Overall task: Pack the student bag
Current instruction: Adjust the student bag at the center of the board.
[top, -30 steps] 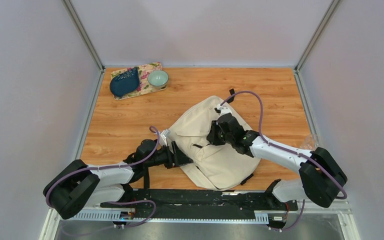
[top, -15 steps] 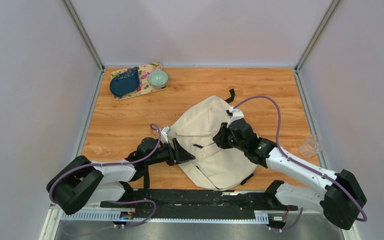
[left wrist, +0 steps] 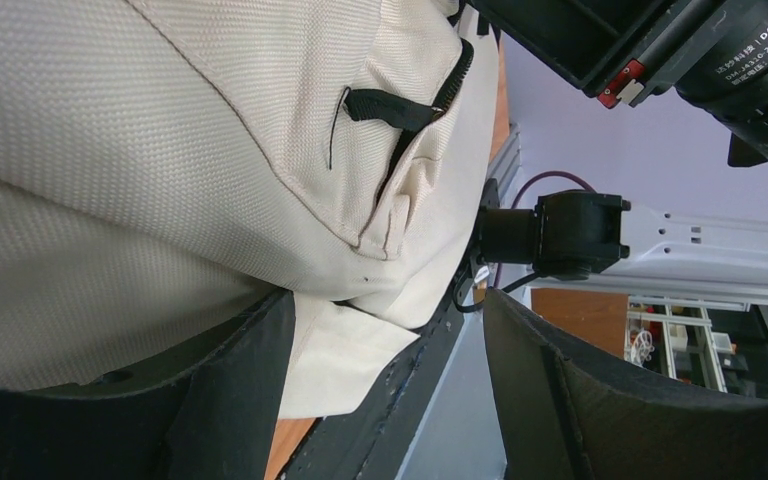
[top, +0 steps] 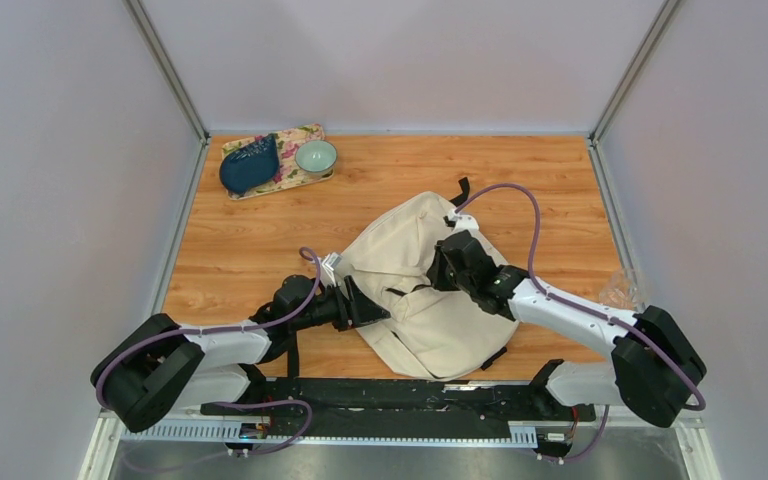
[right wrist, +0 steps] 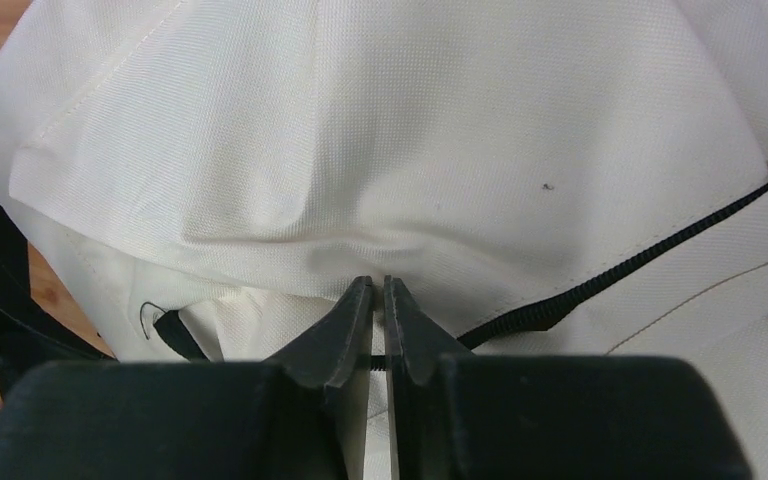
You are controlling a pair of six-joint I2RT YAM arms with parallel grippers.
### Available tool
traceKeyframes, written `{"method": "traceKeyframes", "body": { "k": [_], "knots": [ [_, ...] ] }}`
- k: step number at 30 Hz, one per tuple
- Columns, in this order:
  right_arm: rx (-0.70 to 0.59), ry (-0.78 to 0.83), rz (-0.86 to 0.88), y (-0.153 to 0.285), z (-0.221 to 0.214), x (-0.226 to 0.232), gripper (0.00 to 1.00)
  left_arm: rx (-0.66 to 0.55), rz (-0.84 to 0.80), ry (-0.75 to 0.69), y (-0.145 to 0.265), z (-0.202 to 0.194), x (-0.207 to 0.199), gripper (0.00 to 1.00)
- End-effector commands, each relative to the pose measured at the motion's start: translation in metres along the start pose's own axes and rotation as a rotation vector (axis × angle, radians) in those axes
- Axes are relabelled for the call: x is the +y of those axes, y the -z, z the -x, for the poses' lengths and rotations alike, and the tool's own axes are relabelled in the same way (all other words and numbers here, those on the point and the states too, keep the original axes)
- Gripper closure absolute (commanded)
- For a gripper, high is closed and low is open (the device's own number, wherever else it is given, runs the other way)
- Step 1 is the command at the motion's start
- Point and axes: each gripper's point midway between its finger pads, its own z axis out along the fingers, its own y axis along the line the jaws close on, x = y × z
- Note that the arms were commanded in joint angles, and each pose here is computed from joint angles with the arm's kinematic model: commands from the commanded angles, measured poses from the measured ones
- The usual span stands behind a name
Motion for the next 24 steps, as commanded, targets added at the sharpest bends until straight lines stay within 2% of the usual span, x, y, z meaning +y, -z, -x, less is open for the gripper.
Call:
{"method": "traceKeyframes", "body": {
  "k": [1,8,12,16,17,24],
  "knots": [
    [0.012,-0.031,-0.055,-0.008,-0.008,-0.011,0.87,-0.023,-0.043,-0.029,-0.002,0.007,-0.013,0.23],
    [-0.036,0.006,-0.083,-0.013,0.017,-0.009,0.86,0.008,-0.047,-0.016,-0.006,0.004,-0.013,0.23],
    [-0.086,0.009,-0.024,0.002,0.041,0.009,0.84,-0.008,-0.034,-0.012,-0.006,0.006,-0.011,0.22],
    [-0.127,-0.003,0.122,0.03,0.052,0.033,0.72,-0.054,-0.002,-0.002,-0.008,0.014,-0.004,0.21],
    [-0.127,0.0,0.136,0.034,0.052,0.035,0.66,-0.064,0.006,0.001,-0.01,0.016,-0.003,0.21],
    [-0.124,-0.021,0.175,0.056,0.044,0.037,0.62,-0.126,0.082,0.046,-0.018,0.029,0.014,0.21]
  ]
}}
